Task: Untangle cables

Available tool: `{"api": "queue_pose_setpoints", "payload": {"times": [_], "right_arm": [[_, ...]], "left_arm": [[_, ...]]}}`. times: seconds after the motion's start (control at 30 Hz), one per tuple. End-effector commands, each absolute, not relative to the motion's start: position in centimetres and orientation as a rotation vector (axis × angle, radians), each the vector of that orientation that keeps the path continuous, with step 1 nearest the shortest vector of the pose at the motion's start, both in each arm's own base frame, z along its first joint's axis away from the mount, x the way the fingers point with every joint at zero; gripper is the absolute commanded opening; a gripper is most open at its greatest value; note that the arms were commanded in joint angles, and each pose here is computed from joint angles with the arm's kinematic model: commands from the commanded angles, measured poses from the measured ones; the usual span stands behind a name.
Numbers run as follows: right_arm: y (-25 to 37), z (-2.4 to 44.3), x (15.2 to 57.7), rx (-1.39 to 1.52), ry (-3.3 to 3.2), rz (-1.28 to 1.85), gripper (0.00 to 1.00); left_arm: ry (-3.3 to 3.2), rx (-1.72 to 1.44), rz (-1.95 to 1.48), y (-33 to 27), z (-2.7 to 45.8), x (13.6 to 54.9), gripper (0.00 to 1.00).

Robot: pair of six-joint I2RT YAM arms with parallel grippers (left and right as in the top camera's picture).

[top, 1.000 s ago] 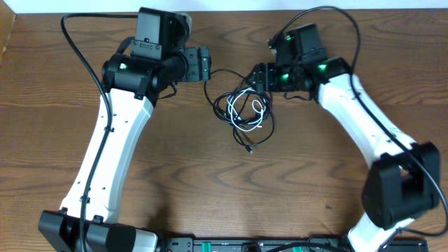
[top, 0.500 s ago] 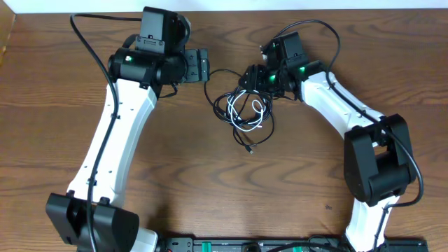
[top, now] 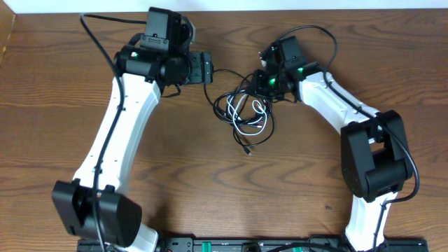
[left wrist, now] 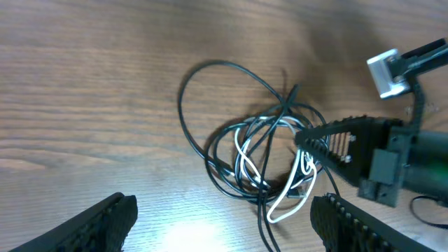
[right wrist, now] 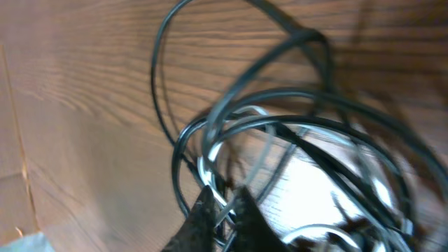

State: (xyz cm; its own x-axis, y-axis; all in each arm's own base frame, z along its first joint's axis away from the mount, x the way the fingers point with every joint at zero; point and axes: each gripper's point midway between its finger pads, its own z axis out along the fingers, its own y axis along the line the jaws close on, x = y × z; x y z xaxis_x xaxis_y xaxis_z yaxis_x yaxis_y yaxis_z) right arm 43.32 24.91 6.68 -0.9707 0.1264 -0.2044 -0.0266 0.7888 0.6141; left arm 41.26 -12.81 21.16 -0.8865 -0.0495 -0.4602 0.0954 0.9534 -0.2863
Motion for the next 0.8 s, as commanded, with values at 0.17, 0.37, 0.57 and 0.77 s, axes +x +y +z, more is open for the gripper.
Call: {"api": "queue_pose_setpoints", "payload": {"times": [0.17,0.37,0.57,0.77], "right_arm": [[20.0,5.3,43.3,0.041,2.802,0.867,0.01],[18.1,5.0,43.4,0.067,2.816,0.842,0.01],[18.1,5.0,43.4,0.062,2.817,0.836,0.04],[18.0,4.9,43.3,0.052,2.821,0.829,0.06]], "left_arm": [[2.733,0.061,-0.555,-15.2,17.9,40.7,0.84],[2.829,0.123,-0.558,-17.5,14.7,39.8,0.84],[2.967,0.073,-0.546,-19.5,9.7,39.1,0.73],[3.061,-0.01,-0.516,-19.5,5.7,39.0,0.64]]}}
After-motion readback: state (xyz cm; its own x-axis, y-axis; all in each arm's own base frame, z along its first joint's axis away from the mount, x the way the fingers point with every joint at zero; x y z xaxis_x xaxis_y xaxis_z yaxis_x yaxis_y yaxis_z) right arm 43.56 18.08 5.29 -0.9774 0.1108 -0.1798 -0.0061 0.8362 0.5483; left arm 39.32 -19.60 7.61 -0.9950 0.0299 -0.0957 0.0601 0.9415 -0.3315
